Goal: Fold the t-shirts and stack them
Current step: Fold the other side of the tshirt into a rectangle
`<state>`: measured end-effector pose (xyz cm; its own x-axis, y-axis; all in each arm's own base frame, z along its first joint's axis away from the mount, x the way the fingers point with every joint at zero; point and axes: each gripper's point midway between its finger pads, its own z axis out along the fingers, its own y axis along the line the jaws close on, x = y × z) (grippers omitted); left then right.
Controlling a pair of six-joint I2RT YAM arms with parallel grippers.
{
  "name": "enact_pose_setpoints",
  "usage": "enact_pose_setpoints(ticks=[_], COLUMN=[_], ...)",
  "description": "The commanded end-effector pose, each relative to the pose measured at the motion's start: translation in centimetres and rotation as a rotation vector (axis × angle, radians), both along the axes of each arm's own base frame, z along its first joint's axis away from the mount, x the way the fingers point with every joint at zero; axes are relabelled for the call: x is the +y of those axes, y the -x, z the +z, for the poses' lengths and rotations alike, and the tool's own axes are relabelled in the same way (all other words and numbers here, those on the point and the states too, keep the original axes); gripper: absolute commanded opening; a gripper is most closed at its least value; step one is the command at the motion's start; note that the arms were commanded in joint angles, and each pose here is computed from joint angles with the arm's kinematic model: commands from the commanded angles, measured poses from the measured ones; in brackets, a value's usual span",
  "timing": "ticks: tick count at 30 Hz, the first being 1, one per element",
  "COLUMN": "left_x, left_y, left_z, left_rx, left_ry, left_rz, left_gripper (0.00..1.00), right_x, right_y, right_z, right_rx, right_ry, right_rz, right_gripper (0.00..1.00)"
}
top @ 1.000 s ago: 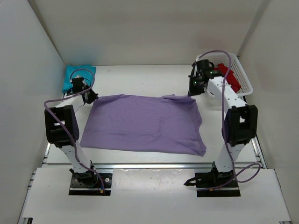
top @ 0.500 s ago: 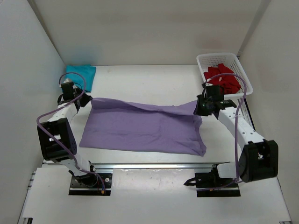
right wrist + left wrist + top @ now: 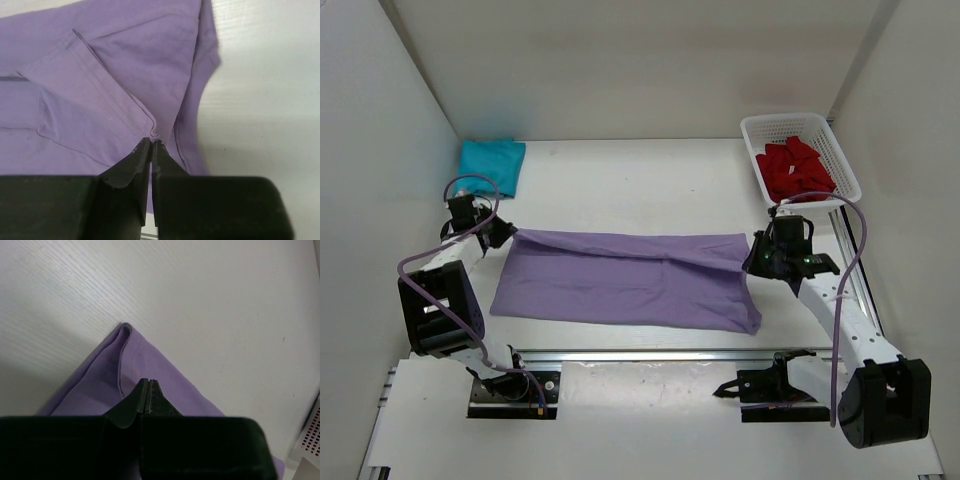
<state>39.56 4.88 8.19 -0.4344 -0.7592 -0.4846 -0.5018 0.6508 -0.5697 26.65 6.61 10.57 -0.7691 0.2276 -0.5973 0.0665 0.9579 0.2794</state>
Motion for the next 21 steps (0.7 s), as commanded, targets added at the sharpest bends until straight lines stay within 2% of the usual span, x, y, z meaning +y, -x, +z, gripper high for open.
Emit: enact_pose_setpoints(ticks=[1, 3, 5, 6, 7, 9, 12, 14, 15, 17, 19, 20, 21], left_x=[0.7, 0.7, 0.9, 1.1, 1.3, 1.8, 1.8, 1.4, 1.2, 0.0, -3.5, -5.7, -6.6], left_y=[0.9, 1.5, 1.9, 2.2, 2.0, 1.9, 1.6, 1.4, 1.2, 0.5, 0.1, 0.2, 0.2], left_z=[0.6, -0.6, -1.4, -1.7, -1.4, -0.8, 1.1, 2.6, 3.3, 5.0, 5.8, 6.1, 6.2], left_rx=[-0.012, 0.031, 0.044, 0.043, 0.025, -0.005, -0.064, -0.119, -0.149, -0.193, -0.212, -0.219, -0.224], left_ry=[-0.036, -0.037, -0.006, 0.012, 0.052, 0.129, 0.167, 0.165, 0.16, 0.108, 0.048, 0.021, -0.014], left_rz=[0.014, 0.019, 0.044, 0.062, 0.08, 0.109, 0.151, 0.155, 0.149, 0.099, -0.004, -0.071, -0.097], left_gripper=[0.0, 0.04, 0.17, 0.27, 0.33, 0.39, 0.41, 0.42, 0.43, 0.36, 0.36, 0.37, 0.38], right_x=[-0.3, -0.1, 0.2, 0.3, 0.7, 0.0, -1.0, -1.3, -1.1, -0.5, 2.4, 4.2, 5.9], right_y=[0.8, 1.5, 2.6, 2.8, 3.0, 3.4, 3.1, 2.5, 2.4, 1.7, 1.0, 0.2, -0.3], right_z=[-0.8, -2.1, -3.7, -3.8, -3.8, -4.0, -2.1, -0.4, 0.2, 0.3, 0.1, 0.0, 0.6], right_rx=[-0.014, -0.004, 0.025, 0.022, 0.015, 0.016, -0.058, -0.122, -0.132, -0.122, -0.103, -0.103, -0.115], right_ry=[-0.012, -0.045, -0.075, -0.072, -0.078, -0.052, -0.035, -0.033, -0.033, -0.023, -0.068, -0.069, -0.078], right_rz=[-0.06, -0.075, -0.09, -0.09, -0.094, -0.113, -0.162, -0.16, -0.141, -0.107, 0.005, 0.071, 0.113], right_gripper=[0.0, 0.0, 0.02, 0.04, 0.08, 0.1, 0.17, 0.29, 0.31, 0.32, 0.31, 0.22, 0.09])
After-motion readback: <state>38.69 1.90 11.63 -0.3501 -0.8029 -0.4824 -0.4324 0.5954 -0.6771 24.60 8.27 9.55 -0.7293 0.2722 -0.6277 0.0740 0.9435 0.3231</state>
